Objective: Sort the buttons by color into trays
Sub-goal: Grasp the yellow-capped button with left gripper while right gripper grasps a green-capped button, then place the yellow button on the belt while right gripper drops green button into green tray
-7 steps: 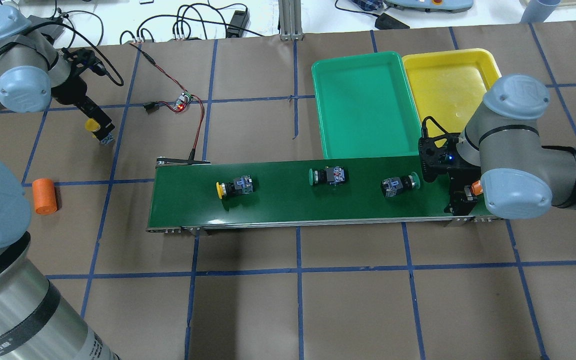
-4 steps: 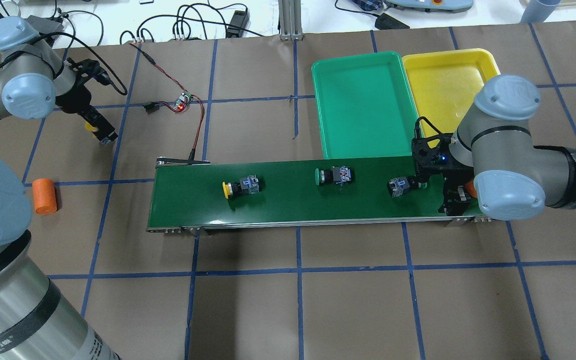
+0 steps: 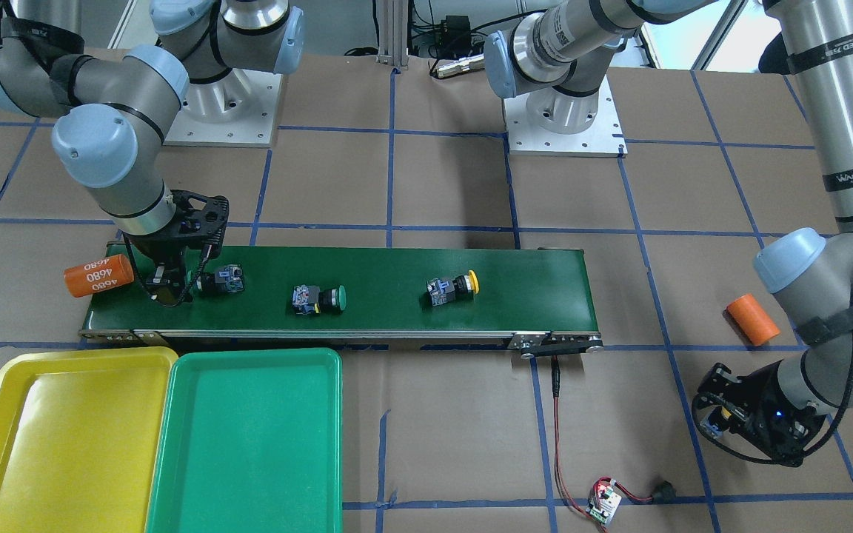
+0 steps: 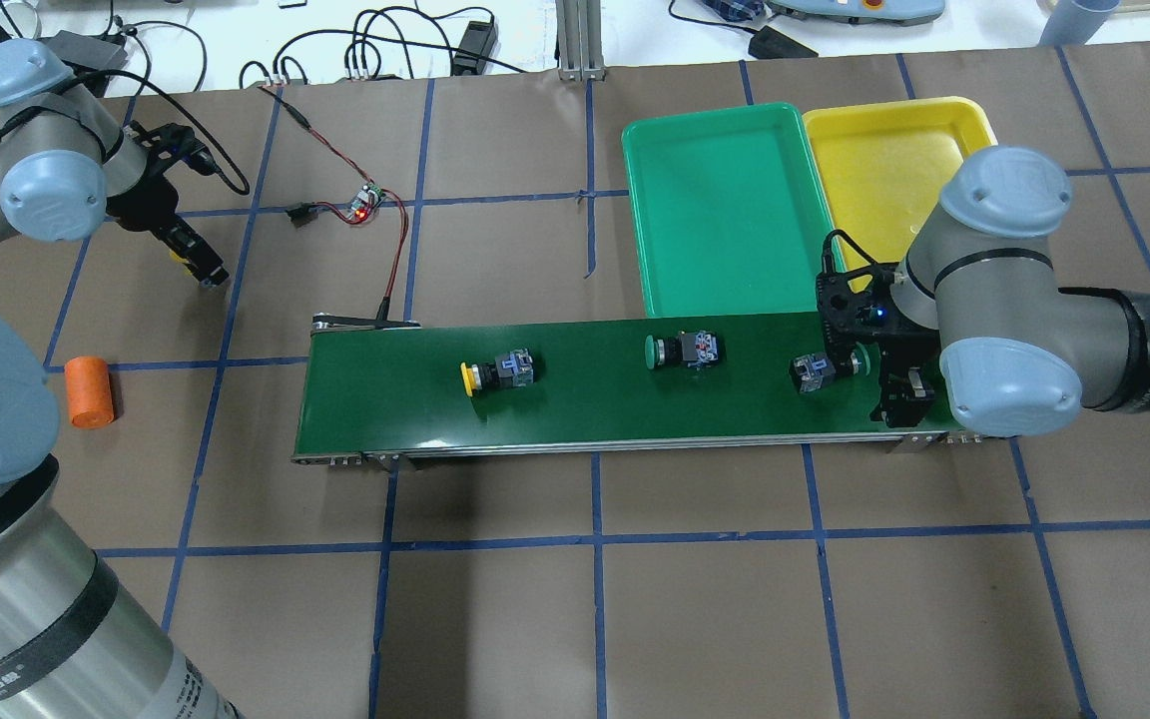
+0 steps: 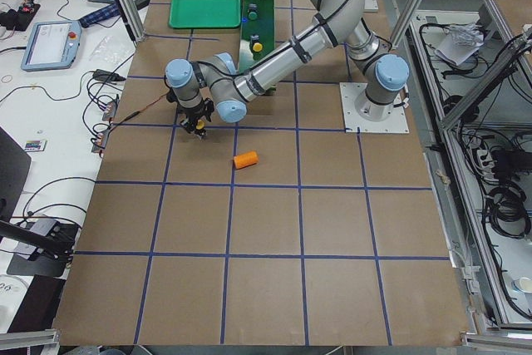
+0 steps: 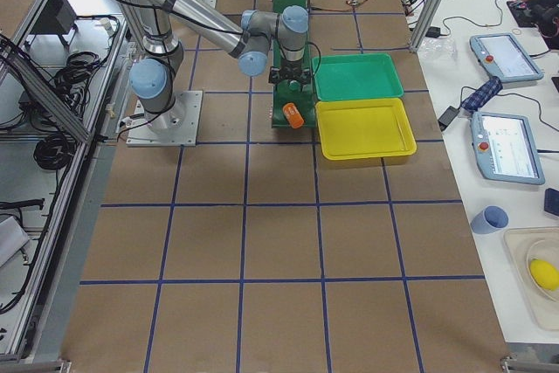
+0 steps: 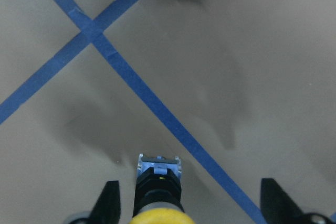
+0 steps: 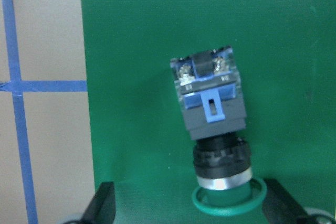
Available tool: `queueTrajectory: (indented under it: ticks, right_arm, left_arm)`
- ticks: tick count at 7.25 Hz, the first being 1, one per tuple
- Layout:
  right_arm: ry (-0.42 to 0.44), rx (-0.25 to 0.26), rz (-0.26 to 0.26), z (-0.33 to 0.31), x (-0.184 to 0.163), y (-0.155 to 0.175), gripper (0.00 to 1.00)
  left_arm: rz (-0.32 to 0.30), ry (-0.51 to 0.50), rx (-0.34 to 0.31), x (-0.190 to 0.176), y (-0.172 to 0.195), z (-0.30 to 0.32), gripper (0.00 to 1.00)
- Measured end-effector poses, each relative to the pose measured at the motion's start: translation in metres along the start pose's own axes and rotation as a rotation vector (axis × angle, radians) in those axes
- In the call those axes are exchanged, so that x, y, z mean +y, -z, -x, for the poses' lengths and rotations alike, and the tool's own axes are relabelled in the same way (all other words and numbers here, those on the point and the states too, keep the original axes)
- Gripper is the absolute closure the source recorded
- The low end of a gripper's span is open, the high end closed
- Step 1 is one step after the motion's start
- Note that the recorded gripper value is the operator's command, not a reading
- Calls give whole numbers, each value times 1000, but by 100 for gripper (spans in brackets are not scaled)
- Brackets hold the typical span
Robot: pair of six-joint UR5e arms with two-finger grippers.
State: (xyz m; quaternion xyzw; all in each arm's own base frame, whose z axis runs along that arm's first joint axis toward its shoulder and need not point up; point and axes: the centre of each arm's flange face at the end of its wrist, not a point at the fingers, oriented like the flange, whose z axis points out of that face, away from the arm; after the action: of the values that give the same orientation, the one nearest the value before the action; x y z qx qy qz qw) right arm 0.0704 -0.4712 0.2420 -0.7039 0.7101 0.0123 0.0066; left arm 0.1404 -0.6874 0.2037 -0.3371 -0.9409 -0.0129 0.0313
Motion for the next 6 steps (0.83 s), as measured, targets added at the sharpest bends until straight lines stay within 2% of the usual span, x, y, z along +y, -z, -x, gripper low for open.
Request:
queueTrajectory:
  ticks: [2, 3, 4, 5, 6]
  right_arm:
    - [4, 3, 1, 0, -5, 0, 0]
    - [5, 3, 1, 0, -8, 0, 5]
    - [6, 3, 1, 0, -10, 0, 14]
    - [8, 1, 2, 0, -11, -1, 35]
    - [10, -1, 3, 0, -11, -1, 68]
  left_arm:
    - [0, 4, 4, 0, 6, 1, 100]
    - [7, 8, 19, 1, 12, -3, 100]
    - [25, 11, 58, 2, 22, -14, 100]
    - [51, 19, 113, 3, 38, -36, 100]
    - [79, 55, 170, -2, 57, -71, 100]
